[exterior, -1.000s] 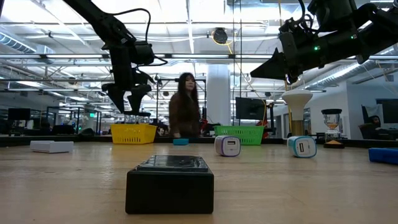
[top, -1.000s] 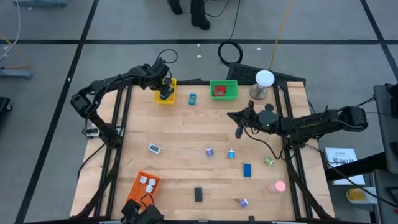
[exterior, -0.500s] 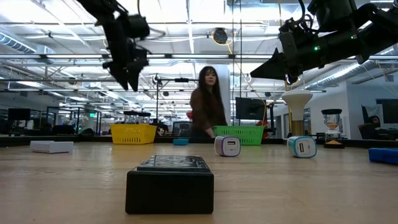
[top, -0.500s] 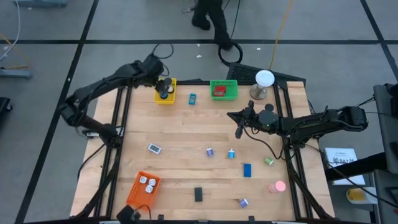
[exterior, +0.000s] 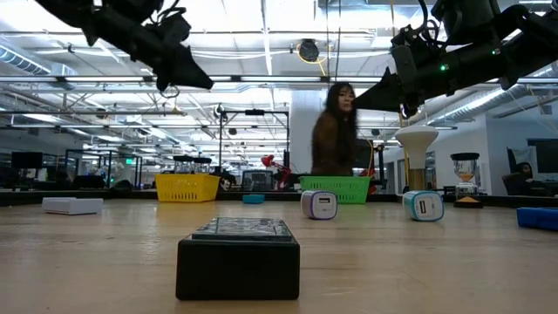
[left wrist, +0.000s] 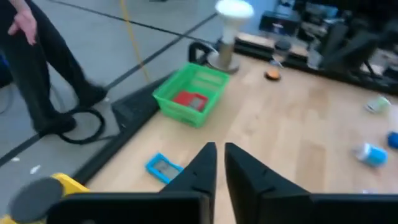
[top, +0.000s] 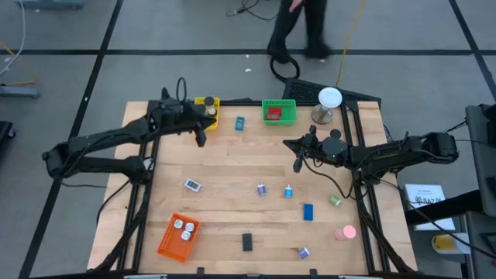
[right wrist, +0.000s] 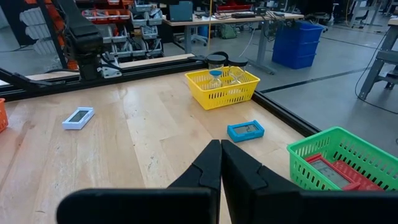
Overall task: Pick & Place Office items
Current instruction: Put the blue digital clock into the green bin
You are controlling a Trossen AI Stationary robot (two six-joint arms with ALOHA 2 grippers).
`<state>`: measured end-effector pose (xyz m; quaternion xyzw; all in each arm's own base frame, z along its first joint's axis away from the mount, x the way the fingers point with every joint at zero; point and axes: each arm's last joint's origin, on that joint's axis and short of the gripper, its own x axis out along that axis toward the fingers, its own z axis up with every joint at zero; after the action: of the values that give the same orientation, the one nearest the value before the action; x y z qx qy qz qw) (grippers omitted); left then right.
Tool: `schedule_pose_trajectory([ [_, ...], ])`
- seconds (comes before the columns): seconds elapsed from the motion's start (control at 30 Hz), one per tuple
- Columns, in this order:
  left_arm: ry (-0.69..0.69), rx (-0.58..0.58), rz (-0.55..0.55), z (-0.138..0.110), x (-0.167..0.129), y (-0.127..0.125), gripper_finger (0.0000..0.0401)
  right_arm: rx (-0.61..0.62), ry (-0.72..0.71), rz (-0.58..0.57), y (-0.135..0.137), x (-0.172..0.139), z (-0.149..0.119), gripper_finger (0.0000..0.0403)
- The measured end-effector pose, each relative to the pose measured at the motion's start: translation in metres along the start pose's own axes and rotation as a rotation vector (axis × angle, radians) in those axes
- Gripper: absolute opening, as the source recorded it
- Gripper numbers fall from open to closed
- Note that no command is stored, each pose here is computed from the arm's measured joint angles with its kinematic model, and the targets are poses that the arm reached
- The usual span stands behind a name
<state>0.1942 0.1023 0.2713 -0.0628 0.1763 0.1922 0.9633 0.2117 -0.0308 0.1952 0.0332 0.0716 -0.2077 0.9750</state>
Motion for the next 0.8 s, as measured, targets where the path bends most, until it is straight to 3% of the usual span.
schedule_pose_trajectory([
  [0.1,-0.005,0.048,-0.064,-0.020,0.005,-0.011,0.0004,0.001,-0.004,0.000,0.000,0.000,0.000,0.0002],
  [0.47,-0.268,0.095,-0.227,-0.082,0.008,-0.039,0.0017,0.023,-0.036,0.010,0.000,0.000,0.004,0.0002],
  [0.67,-0.292,0.103,-0.246,-0.098,0.004,-0.041,0.0003,0.094,-0.042,0.071,0.002,0.000,0.005,0.0002],
  [0.8,-0.286,0.099,-0.246,-0.100,0.004,-0.041,0.0018,0.111,-0.033,0.091,0.005,0.000,0.004,0.0002],
])
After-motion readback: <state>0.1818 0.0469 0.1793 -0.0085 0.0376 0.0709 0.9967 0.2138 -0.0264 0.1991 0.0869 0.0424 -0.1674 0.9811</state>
